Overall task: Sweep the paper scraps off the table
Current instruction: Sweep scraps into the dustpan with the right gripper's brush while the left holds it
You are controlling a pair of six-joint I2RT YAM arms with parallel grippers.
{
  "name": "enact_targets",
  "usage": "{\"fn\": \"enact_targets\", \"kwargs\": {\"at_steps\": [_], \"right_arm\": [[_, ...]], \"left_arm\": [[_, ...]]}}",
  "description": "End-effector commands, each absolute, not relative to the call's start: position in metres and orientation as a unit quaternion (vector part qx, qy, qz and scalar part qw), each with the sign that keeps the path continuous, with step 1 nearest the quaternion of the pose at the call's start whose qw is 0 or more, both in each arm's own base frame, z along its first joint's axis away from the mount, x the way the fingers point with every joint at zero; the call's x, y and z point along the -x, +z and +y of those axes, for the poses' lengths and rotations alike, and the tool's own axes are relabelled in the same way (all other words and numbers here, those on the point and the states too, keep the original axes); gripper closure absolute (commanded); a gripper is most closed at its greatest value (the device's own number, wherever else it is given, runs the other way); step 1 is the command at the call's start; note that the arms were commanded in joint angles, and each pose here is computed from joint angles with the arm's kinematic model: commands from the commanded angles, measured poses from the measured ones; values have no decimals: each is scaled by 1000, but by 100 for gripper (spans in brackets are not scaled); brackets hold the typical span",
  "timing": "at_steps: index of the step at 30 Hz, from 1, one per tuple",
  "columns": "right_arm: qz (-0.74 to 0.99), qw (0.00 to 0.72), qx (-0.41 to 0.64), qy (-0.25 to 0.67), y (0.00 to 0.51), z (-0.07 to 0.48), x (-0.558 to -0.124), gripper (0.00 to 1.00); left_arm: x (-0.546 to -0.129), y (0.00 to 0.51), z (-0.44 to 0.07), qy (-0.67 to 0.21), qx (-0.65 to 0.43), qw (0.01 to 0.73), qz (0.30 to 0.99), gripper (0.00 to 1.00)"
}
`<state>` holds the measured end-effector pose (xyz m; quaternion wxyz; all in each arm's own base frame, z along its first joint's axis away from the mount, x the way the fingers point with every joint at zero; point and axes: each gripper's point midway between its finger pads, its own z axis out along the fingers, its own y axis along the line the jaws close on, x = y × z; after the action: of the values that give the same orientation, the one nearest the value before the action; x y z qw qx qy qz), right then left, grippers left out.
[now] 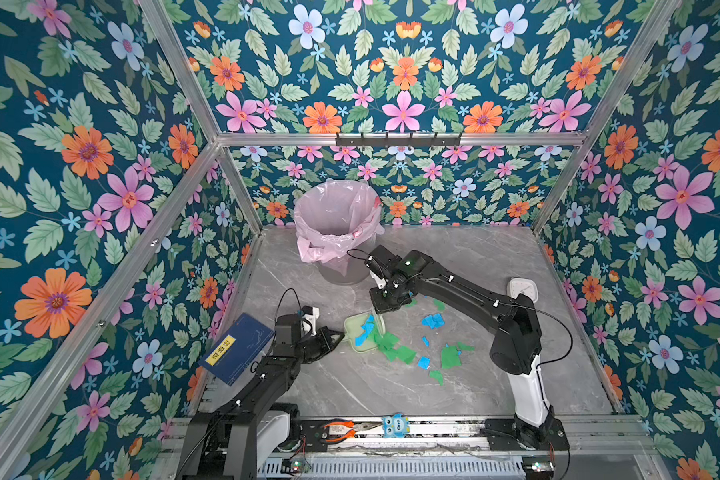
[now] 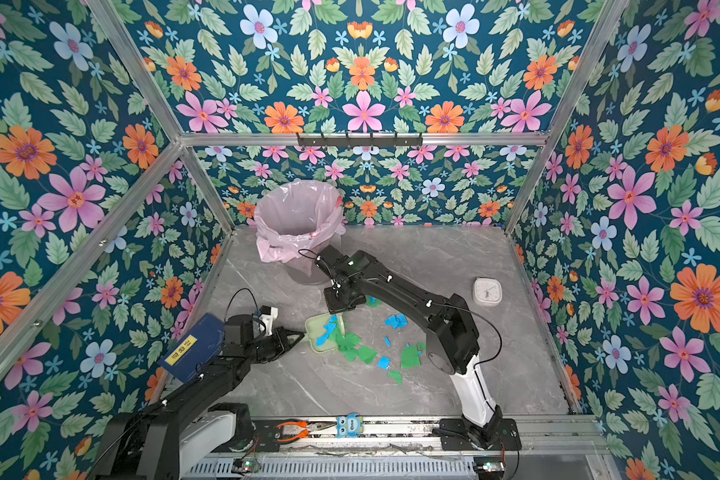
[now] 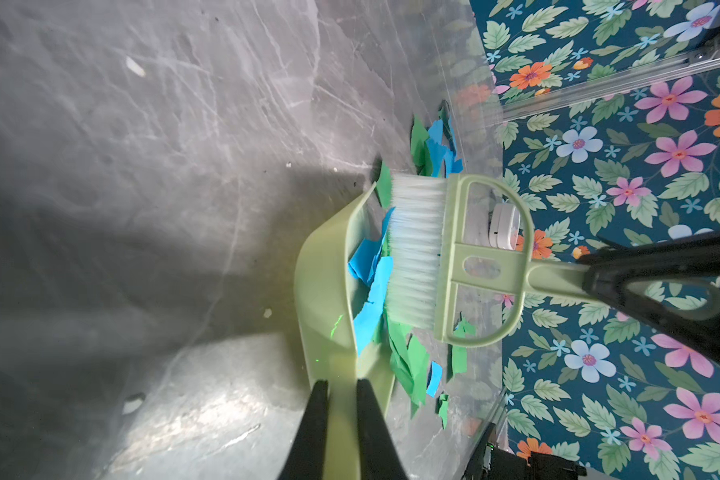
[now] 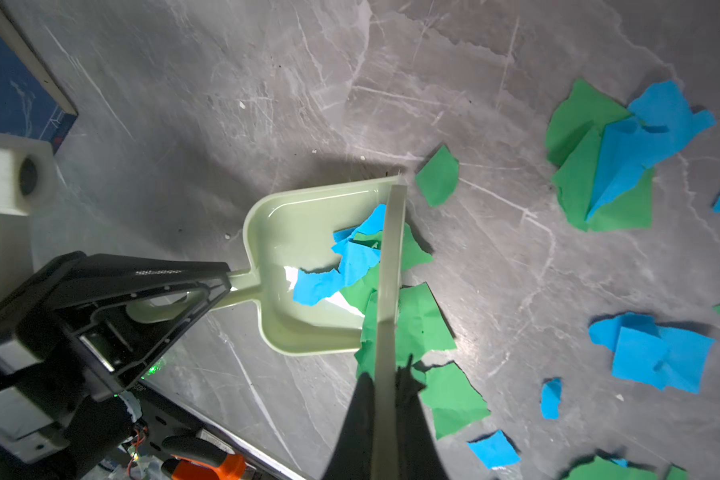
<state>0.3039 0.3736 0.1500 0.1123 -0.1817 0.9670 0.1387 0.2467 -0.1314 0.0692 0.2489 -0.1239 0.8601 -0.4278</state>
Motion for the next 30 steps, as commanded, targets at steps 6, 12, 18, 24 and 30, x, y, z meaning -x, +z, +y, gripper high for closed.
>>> {"fn": "enact_targets", "kwargs": {"at_steps": [6,12,18,24,30], "right_arm": [[962,138,187,140,174,369,-311,100],[959,138,186,166,185,371,-312,100],[961,160,175,145,198,356,-320,100],[969,180,145,83,197,312,-343,100],[973,181,138,34,183,289,-350,100]], "left_arm": [[-266,98,-136,-464,119,299,825,100],[-274,116,-143,-505,116,312,796,100],[-278,115,-142,-499,115,313,800,100],[-276,97,-142,-489,120,296,812,100],[-278,88,-144,-501,126,290,806,100]]}}
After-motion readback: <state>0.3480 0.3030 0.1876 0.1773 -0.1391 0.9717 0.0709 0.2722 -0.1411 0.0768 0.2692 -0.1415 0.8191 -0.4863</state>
